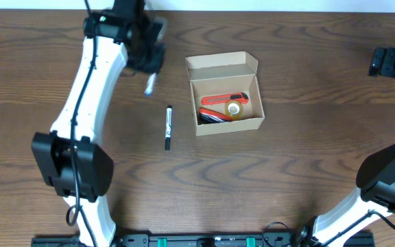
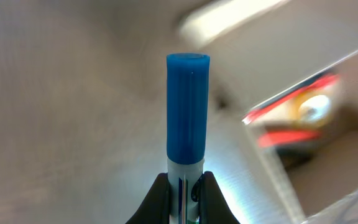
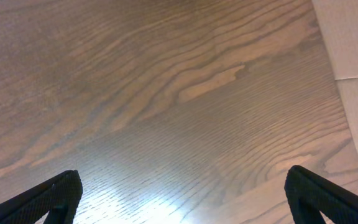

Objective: Pack container
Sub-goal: 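Lift the marker and carry it with the left gripper over the box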

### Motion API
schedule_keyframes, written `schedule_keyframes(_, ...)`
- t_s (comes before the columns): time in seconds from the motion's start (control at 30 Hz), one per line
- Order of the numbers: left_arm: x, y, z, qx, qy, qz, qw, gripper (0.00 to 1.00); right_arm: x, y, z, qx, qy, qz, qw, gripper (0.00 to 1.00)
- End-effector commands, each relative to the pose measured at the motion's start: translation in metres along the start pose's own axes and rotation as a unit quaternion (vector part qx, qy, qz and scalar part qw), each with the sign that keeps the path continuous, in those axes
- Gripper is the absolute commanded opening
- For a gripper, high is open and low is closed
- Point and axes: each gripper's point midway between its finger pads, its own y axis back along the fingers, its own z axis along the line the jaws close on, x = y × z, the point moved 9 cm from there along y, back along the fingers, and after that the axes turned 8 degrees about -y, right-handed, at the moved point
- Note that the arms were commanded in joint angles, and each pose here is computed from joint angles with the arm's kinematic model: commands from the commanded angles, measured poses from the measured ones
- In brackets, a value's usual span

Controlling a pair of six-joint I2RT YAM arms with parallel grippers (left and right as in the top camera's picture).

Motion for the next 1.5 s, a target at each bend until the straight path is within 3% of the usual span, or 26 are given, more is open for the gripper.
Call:
schedule_keyframes(0.0, -0.021, 0.022, -0.030, 0.014, -0.064, -0.047, 0.997, 0.06, 0.001, -0.005, -0.001, 0.001, -0.008, 0.007, 1.000, 0.99)
schedule_keyframes(0.17, -0.028, 0.018, -0.064, 0.076, -0.103, -0.061, 0.990, 0.06, 0.001, -0.005, -0.001, 0.001, -0.008, 0.007, 1.000, 0.99)
schedule_keyframes(0.37, -0.033, 0.013, -0.097, 0.189, -0.164, -0.090, 0.964, 0.06, 0.001, -0.005, -0.001, 0.001, -0.008, 0.007, 1.000, 0.99)
schedule_keyframes(0.5, -0.037, 0.009, -0.105, 0.237, -0.167, -0.105, 0.951, 0.06, 0.001, -0.005, -0.001, 0.001, -0.008, 0.007, 1.000, 0.99)
schedule_keyframes(0.87, -0.041, -0.022, -0.111, 0.195, -0.178, -0.074, 0.962, 0.06, 0.001, -0.005, -0.001, 0.001, -0.008, 0.007, 1.000, 0.99)
schedule_keyframes(1.47, -0.017, -0.082, -0.128, 0.277, -0.166, 0.028, 0.946, 0.06, 0.001, -0.005, -0.001, 0.001, -0.008, 0.007, 1.000, 0.99)
